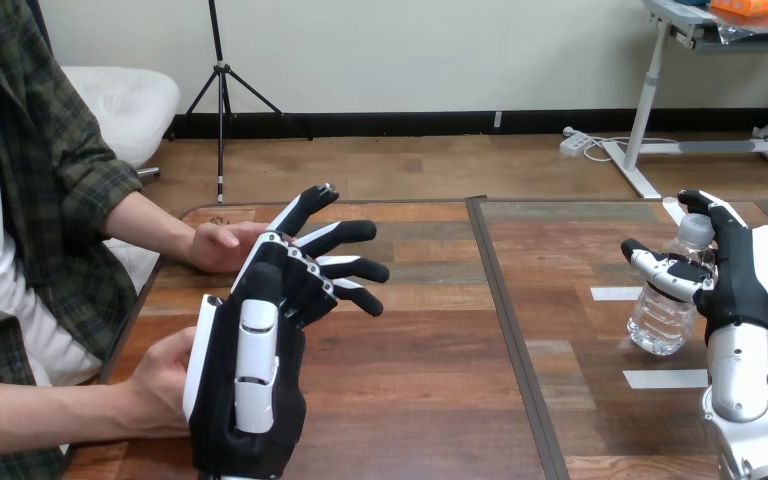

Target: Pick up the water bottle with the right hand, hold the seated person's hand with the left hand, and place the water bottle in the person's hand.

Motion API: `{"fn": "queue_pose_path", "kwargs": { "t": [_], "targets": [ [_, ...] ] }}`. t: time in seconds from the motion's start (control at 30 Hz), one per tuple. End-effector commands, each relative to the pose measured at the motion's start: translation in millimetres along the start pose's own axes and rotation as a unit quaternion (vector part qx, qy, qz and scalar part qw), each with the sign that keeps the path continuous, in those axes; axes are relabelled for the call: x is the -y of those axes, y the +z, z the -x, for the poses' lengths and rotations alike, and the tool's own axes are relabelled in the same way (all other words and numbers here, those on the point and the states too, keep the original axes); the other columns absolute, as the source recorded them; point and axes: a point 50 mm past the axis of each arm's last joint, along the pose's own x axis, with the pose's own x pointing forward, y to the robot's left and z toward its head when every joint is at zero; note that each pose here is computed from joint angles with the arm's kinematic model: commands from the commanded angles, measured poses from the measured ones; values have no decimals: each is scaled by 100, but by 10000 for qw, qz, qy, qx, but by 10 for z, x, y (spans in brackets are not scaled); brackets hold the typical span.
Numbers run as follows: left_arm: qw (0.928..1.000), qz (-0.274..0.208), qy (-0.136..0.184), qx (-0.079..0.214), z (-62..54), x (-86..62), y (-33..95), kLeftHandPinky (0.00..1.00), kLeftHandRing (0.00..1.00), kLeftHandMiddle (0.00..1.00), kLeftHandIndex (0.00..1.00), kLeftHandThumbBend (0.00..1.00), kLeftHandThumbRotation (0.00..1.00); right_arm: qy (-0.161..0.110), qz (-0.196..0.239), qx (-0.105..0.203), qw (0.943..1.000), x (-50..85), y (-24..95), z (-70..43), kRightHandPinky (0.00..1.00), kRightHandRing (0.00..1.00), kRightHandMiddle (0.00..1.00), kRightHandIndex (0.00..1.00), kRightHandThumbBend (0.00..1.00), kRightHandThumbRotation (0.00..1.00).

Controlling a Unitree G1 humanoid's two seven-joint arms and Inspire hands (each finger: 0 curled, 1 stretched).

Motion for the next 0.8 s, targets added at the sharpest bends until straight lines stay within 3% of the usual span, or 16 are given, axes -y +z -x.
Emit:
{"fn": "queue_pose_path", "kwargs": {
  "t": [0.0, 0.13, 0.77],
  "targets": [
    [9992, 41, -36, 386, -128, -29, 123, 44, 59, 70, 81, 48, 98, 104, -439, 268, 9986, -72, 270, -105, 84, 88, 88, 83, 54, 0],
    [9992, -1, -62, 405, -143, -71, 132, 44, 59, 70, 81, 48, 98, 215, -627, 268, 9974, -79, 277, -96, 84, 88, 88, 84, 53, 0],
    [9996, -90, -144, 243, -94, -169, 145, 45, 59, 70, 81, 46, 91, 520, -560, 436, 9961, -78, 320, -42, 85, 87, 86, 84, 54, 0]
  ]
}}
